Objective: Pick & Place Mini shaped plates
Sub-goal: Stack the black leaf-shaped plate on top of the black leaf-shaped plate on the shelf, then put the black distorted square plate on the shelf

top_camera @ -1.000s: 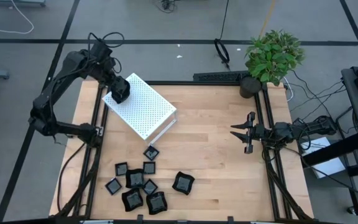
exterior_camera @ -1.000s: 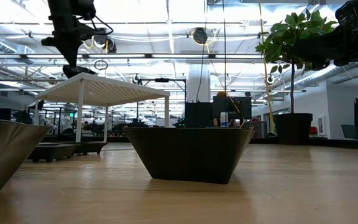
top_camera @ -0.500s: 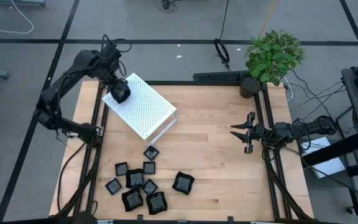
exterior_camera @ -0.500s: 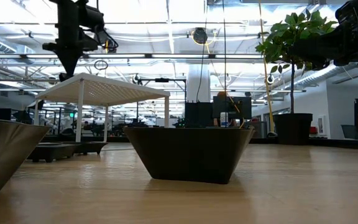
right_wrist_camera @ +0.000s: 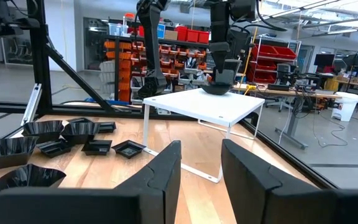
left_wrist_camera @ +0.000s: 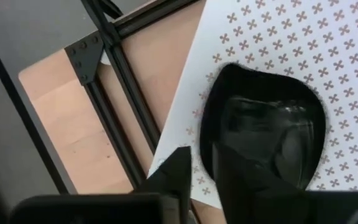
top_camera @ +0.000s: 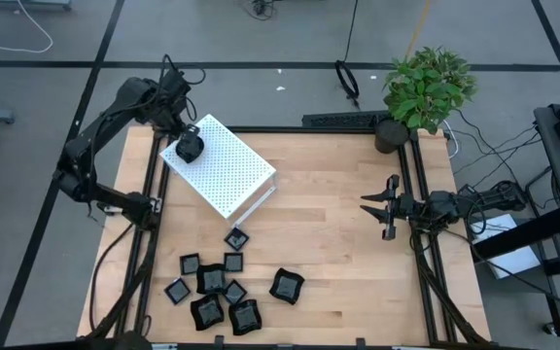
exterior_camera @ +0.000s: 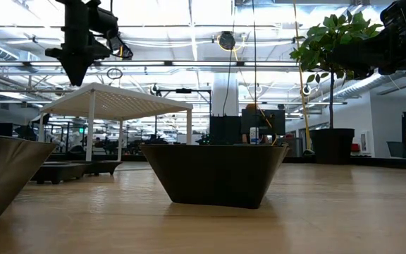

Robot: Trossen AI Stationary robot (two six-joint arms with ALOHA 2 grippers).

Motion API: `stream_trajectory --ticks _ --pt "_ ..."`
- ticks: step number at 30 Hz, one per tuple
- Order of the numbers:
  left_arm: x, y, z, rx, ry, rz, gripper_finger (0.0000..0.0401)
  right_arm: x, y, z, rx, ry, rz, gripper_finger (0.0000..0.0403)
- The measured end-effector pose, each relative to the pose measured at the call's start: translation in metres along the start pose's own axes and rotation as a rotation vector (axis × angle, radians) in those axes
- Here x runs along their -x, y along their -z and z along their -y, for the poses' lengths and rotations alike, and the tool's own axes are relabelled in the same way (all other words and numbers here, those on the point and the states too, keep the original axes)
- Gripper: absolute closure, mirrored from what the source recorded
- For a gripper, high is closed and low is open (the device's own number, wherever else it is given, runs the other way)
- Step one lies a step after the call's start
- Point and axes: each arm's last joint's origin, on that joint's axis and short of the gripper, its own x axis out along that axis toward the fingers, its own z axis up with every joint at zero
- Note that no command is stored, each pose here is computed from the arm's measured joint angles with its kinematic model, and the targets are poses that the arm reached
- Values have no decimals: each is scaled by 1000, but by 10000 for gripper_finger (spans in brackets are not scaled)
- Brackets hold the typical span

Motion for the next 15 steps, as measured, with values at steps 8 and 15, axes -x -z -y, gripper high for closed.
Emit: stream_trajectory --ticks 8,15 --pt "8 0 1 -36 5 41 250 0 0 0 0 0 0 300" --pt "63 14 14 -152 256 326 238 0 0 0 0 0 0 300"
